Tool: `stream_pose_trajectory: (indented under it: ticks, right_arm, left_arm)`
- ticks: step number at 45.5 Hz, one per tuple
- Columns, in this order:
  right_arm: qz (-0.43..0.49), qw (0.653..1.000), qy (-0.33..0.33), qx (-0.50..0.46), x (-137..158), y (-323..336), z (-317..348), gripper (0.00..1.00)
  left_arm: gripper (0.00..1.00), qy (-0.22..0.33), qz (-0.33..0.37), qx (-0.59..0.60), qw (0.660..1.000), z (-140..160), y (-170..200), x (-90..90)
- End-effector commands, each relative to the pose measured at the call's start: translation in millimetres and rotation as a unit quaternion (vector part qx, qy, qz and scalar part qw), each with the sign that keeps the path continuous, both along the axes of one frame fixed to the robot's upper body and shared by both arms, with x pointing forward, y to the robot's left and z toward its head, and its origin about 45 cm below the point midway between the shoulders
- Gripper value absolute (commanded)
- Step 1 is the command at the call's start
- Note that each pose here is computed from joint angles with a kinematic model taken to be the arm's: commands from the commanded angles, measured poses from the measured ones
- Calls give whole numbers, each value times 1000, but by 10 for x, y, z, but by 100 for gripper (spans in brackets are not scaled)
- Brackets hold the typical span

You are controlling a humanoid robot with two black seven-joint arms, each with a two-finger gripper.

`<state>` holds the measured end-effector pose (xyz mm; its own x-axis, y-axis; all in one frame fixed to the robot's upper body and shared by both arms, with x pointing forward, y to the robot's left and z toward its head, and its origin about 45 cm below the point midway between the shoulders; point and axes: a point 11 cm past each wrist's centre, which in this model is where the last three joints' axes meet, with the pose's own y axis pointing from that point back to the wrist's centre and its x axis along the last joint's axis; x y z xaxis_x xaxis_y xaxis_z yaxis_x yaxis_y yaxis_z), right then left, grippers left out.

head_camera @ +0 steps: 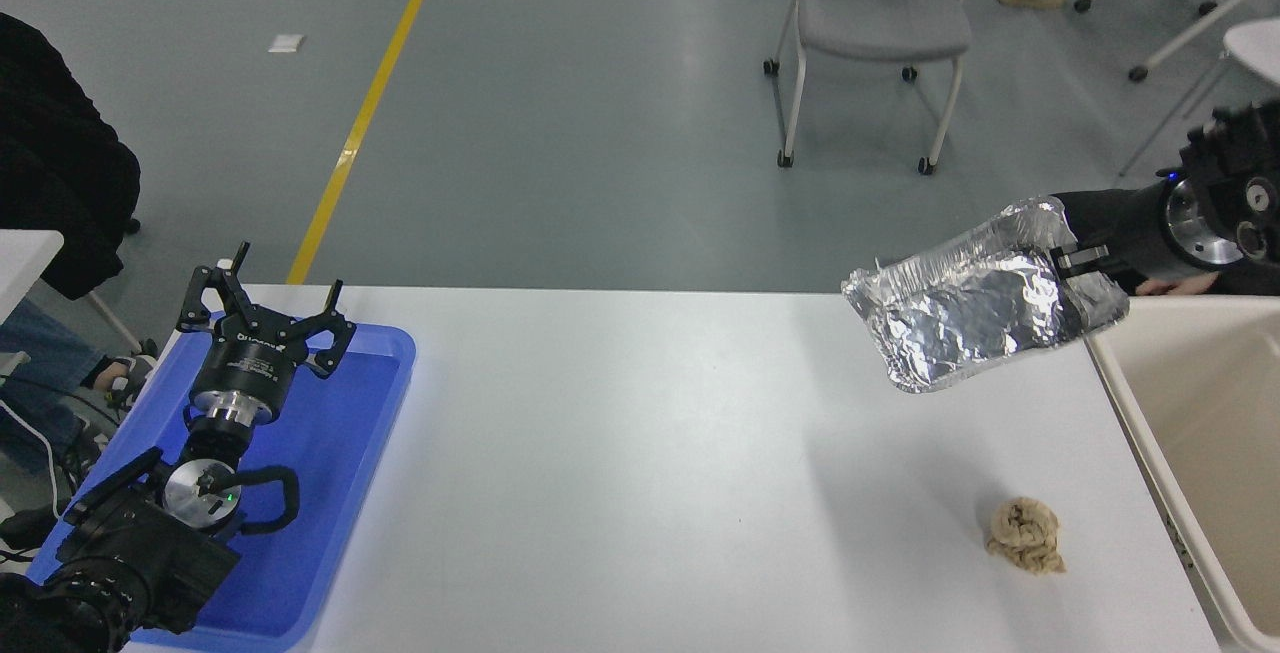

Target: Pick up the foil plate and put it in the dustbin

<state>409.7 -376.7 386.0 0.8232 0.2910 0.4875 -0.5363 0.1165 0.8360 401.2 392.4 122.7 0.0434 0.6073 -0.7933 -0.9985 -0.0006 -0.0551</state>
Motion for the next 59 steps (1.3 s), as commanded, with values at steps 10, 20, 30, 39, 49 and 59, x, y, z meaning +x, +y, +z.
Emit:
stream_pose_trajectory:
  ticks: [10,20,30,39,49,59]
  right_arm:
    - [-14,1000,8,-21,-142,84,615,0]
    - [-19,1000,11,-20,-151,48,602,0]
    - [-88,994,22,-63,-235,-551,544,0]
    - [-188,977,6,-101,-369,-1509,463,0]
    - [-262,956,-18,-129,-712,-2477,170,0]
    - [-280,946,-54,-153,-1042,-3045,-504,0]
  left_arm:
    - [100,0,1,0,1000,-3,11,-6]
    - [100,0,1,0,1000,4,9,-1]
    - [100,-1,1,0,1000,2,2,0]
    - [100,-1,1,0,1000,2,2,0]
    - [100,-1,1,0,1000,2,2,0]
    - [100,-1,0,0,1000,7,-1,5]
